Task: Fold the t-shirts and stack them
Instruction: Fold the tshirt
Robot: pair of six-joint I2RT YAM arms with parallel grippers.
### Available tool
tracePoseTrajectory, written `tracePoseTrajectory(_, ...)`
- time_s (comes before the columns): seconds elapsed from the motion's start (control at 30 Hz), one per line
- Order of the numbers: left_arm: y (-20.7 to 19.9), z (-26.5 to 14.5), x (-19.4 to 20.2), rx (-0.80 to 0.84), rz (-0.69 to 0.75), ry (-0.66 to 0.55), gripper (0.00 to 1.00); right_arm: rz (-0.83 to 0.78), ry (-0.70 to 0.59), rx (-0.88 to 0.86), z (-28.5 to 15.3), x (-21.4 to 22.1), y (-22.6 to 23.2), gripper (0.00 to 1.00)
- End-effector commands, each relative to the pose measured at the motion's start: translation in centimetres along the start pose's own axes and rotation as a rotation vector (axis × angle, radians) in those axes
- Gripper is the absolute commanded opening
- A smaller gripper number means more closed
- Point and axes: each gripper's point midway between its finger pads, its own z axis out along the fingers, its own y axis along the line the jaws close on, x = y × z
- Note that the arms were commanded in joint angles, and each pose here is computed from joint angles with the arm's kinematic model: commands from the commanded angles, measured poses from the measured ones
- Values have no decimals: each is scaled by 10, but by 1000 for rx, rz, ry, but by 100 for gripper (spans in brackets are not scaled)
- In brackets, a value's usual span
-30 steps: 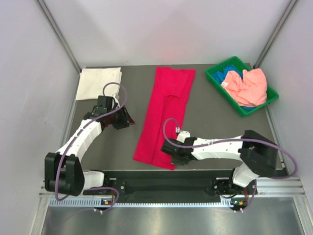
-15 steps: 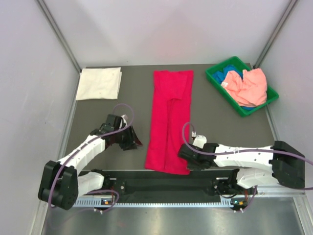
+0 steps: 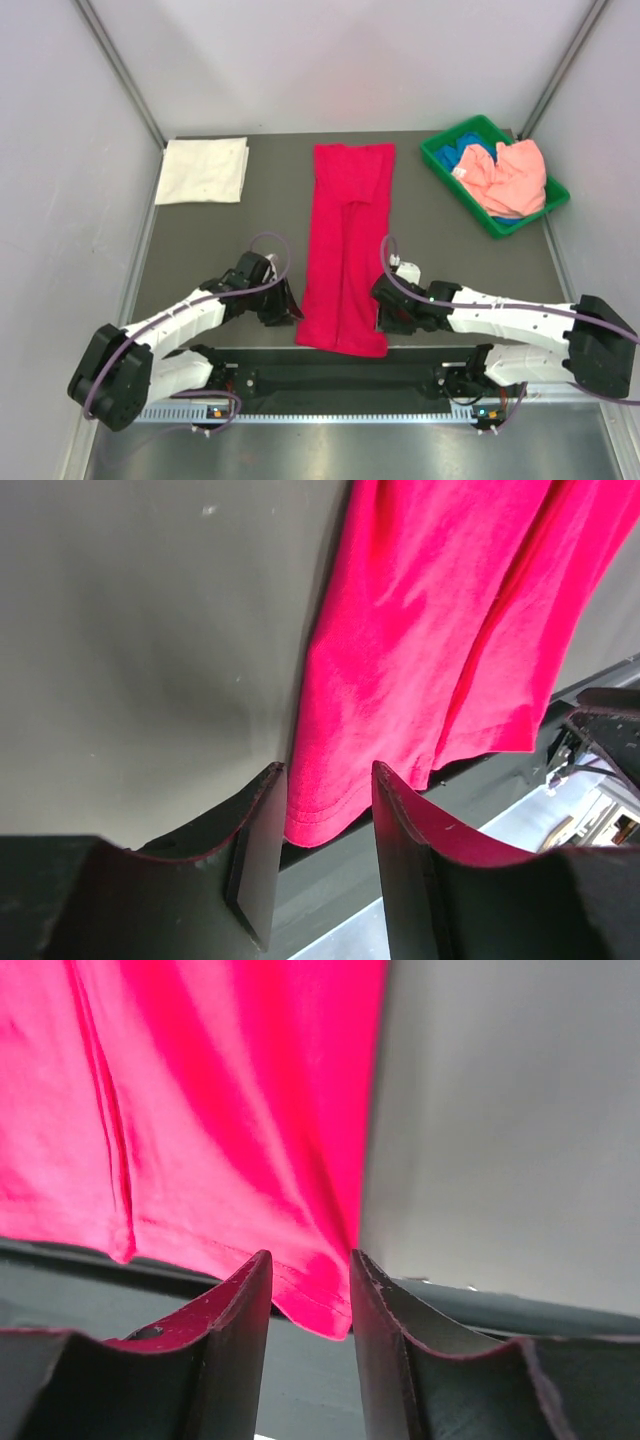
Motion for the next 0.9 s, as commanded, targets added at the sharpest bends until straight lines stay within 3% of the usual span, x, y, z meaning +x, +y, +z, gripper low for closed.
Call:
tracePoseTrajectory(0.0,-4,5,-5,9,-3,-49,44,-12,57,-91,9,15,11,37)
tracePoseTrajectory(0.1,-2,7,4,7,-12,-39,42,9,90,-60,18,29,-1,35)
tracePoseTrajectory(0.2,1,7,10,-4,-26,-42,28,23,78,-46,19,32,-10,29)
tracePoseTrajectory(0.33,1,5,17,-6,-48,-47,0,44,61,-74,13,31,-12,22)
tracePoseTrajectory(0.5,9,5,23,-21,-124,-63,0,60,65,-72,16,37,-19,0)
tracePoseTrajectory(0.83,23,6,34,-59,-174,-60,0,65,52,-95,15,40,-21,0)
tracePoseTrajectory(0.87,23,7,35,-59,-177,-57,2,62,51,-98,14,39,-19,4)
